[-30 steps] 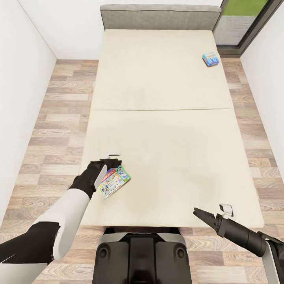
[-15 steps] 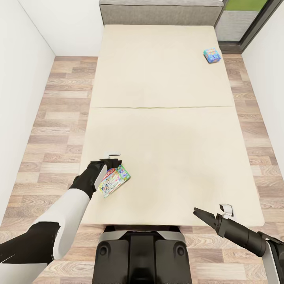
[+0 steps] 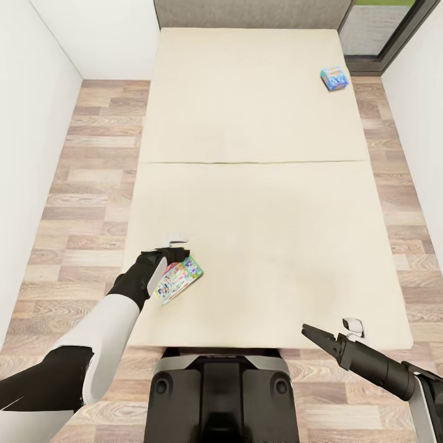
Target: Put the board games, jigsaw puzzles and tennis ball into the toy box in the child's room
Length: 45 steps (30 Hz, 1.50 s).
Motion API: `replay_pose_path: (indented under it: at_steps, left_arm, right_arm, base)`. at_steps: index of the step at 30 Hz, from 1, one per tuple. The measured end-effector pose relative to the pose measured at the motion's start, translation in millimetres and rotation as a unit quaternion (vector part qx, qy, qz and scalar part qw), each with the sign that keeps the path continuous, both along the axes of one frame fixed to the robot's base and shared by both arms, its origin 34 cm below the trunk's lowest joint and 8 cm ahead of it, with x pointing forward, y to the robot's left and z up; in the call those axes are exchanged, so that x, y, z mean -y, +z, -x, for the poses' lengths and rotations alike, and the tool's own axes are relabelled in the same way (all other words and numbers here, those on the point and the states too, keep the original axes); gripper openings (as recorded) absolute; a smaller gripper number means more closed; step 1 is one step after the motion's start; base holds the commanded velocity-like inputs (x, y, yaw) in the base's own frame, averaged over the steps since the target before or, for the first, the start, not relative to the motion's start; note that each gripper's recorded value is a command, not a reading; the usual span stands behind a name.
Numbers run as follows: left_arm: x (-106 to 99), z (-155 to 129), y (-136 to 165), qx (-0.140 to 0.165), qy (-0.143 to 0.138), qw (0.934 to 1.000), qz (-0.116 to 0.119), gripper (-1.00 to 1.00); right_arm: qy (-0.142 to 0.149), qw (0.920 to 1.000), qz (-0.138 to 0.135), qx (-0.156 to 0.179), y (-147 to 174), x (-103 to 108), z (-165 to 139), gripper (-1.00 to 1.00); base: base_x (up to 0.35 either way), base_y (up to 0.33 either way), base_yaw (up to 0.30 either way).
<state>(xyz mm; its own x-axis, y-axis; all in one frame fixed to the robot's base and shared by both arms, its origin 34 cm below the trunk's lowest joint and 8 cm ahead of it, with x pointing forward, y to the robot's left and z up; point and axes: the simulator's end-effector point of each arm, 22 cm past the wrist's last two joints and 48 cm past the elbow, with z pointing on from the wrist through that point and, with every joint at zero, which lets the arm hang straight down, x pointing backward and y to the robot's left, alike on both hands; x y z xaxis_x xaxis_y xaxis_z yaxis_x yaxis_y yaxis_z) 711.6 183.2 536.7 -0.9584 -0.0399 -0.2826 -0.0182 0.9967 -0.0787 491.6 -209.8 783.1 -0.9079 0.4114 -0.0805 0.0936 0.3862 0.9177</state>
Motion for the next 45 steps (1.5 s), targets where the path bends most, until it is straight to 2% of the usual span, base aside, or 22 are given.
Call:
replay_pose_path:
  at_steps: [24, 31, 45]
  left_arm:
    - [0.1, 6.5, -9.8, -0.005, 0.001, 1.0000, 0.000, 1.00]
    - [0.0, -6.5, -1.9, 0.010, 0.002, 0.9999, 0.001, 1.00]
    - [-0.1, -11.0, 1.0, 0.015, 0.001, 0.9999, 0.000, 1.00]
  right_arm:
    - [0.001, 1.0000, 0.001, -0.008, -6.5, 0.0, 3.8, 1.00]
    - [0.001, 1.0000, 0.000, -0.008, -6.4, -0.2, 3.9, 1.00]
    - [0.001, 1.0000, 0.001, -0.008, -6.6, -0.1, 4.0, 1.00]
  base:
    - [0.000, 0.000, 0.000]
    - [0.000, 0.000, 0.000]
    - [0.000, 0.000, 0.000]
